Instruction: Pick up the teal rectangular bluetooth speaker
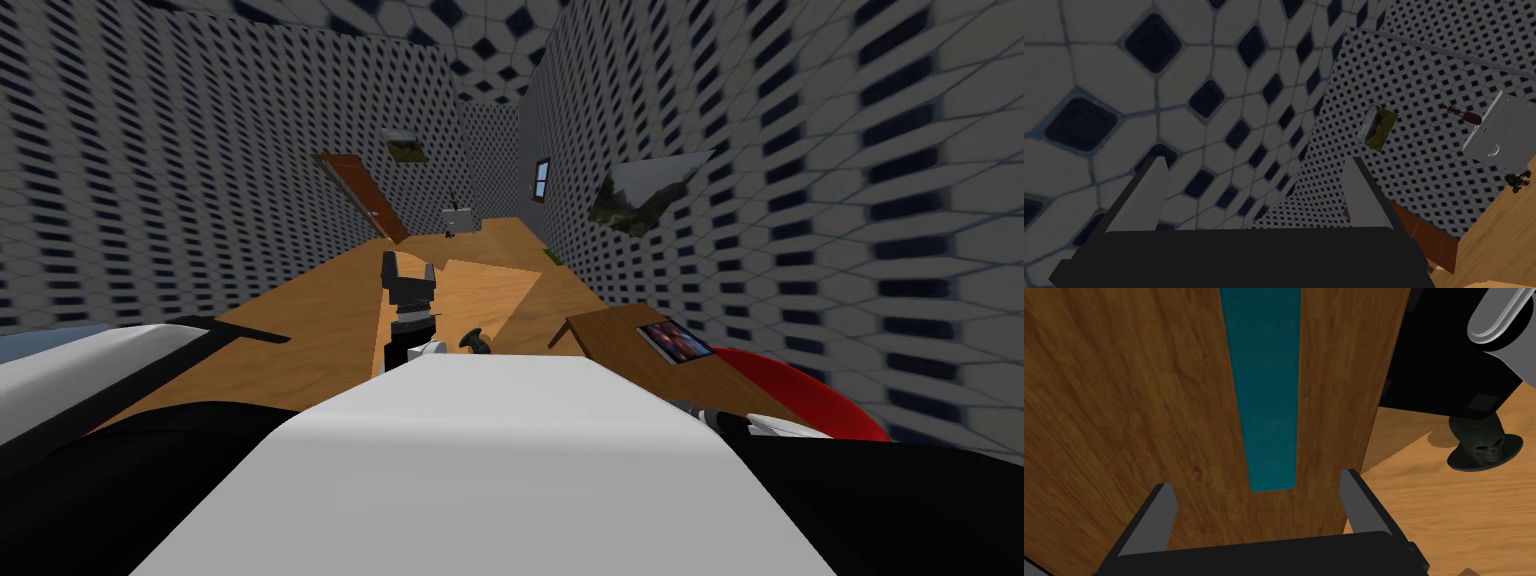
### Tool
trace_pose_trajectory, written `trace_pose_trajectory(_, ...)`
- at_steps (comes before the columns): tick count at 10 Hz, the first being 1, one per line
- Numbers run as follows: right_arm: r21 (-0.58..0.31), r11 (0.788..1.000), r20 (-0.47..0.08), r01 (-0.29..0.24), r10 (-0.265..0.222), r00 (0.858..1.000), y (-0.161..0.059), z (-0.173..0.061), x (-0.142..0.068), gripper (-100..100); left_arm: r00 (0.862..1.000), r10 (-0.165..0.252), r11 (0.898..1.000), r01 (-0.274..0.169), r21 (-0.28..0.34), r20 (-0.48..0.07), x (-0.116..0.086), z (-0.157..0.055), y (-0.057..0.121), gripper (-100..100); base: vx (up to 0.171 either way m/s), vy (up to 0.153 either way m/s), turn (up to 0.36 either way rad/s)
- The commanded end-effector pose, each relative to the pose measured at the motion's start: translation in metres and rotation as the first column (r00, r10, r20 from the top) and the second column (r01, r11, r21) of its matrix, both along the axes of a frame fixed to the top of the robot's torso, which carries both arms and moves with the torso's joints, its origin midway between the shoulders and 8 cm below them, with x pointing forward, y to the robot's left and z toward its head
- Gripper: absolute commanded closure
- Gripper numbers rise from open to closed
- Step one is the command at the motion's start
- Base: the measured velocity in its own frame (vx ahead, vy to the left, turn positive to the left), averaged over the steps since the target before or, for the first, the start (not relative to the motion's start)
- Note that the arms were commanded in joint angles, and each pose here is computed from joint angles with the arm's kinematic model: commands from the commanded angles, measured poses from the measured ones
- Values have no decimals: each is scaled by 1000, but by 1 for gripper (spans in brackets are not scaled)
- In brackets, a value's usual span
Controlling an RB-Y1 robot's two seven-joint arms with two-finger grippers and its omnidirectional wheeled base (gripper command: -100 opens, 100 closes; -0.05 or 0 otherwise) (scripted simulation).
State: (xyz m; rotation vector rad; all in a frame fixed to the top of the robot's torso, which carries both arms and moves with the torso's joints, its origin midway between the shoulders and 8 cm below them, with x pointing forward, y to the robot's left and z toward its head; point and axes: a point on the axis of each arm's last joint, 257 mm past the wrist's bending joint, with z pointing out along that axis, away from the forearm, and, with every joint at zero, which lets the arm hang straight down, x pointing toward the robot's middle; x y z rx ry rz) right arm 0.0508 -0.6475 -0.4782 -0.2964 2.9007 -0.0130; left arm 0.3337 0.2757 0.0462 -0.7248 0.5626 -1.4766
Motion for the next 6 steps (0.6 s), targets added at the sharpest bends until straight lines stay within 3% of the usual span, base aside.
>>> trace_pose_trajectory(1,-22,1000,-32,-1,1,999,-10,3,-18,-100,1000,0,1000,0,0,0,0,0,0,0,-24,12,21)
trace_pose_trajectory(2,-42,999,-74,-6,3,997,-18,5,-41,-100,1000,0,1000,0,0,0,0,0,0,0,-76,22,27)
trace_pose_trajectory(3,-16,1000,-63,-19,18,998,-7,0,-34,-100,1000,0,1000,0,0,0,0,0,0,0,-75,22,-7)
trace_pose_trajectory(5,-47,999,-88,-8,4,996,-20,5,-50,-100,1000,0,1000,0,0,0,0,0,0,0,-30,12,1)
trace_pose_trajectory(6,-42,999,-80,-7,4,997,-17,3,-44,-100,1000,0,1000,0,0,0,0,0,0,0,-13,3,-2)
